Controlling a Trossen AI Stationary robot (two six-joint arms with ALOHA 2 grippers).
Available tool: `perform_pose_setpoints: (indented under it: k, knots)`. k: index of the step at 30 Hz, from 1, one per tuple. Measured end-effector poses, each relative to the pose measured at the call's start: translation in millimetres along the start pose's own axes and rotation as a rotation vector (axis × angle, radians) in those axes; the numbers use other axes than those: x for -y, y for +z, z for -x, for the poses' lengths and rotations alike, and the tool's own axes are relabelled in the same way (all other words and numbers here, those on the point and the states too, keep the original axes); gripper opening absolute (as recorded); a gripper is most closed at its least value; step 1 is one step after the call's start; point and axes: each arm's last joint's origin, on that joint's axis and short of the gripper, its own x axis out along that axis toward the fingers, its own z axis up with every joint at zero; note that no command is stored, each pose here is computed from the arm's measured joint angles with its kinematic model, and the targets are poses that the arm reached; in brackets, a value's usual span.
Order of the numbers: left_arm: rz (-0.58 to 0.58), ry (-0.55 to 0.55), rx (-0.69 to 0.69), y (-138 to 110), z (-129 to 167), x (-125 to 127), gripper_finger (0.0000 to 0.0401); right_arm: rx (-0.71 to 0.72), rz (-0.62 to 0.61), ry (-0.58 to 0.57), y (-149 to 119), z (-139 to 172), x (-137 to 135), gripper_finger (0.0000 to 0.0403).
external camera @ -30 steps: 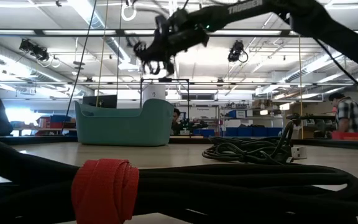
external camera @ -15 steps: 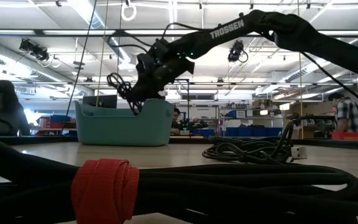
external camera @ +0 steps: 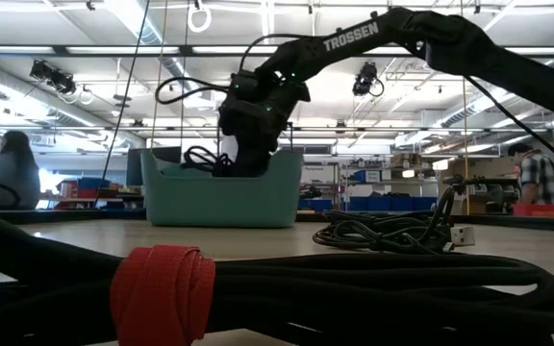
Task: Pick and place USB-C Cables
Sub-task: Put the black charger cable into the green bin
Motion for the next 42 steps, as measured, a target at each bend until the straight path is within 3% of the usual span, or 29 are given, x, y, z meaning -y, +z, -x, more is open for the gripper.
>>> perform_pose_setpoints:
  k: [10, 18, 23, 28, 33, 38, 42]
  knots:
    - [0.000, 0.000, 0.000, 0.0, 0.0, 0.0, 0.0172, -0.053, 0.131, -0.100, 0.1, -9.0, -16.7, 0.0032]
    - [0.001, 0.000, 0.000, 0.0, 0.0, 0.0, 0.0172, -0.050, 0.116, -0.107, 1.1, -7.4, -17.7, 0.0152]
    - [0.000, 0.000, -0.001, -0.1, 0.0, 0.0, 0.0172, -0.007, 0.124, -0.114, 7.4, 8.1, -24.2, 0.0184]
    - [0.000, 0.001, -0.011, -1.0, 0.0, -0.1, 0.0172, 0.054, 0.146, -0.131, 12.9, 37.4, -37.3, 0.0182]
    - [0.001, 0.001, -0.015, -1.4, -0.1, -0.1, 0.0172, 0.079, 0.126, -0.205, 10.0, 86.2, -57.7, 0.0177]
    - [0.000, 0.001, -0.015, -1.4, -0.1, -0.1, 0.0172, -0.005, 0.015, -0.366, -11.4, 139.4, -74.1, 0.0177]
    - [0.000, 0.001, -0.015, -1.4, -0.1, -0.1, 0.0172, -0.066, -0.143, -0.452, -31.0, 172.0, -79.5, 0.0177]
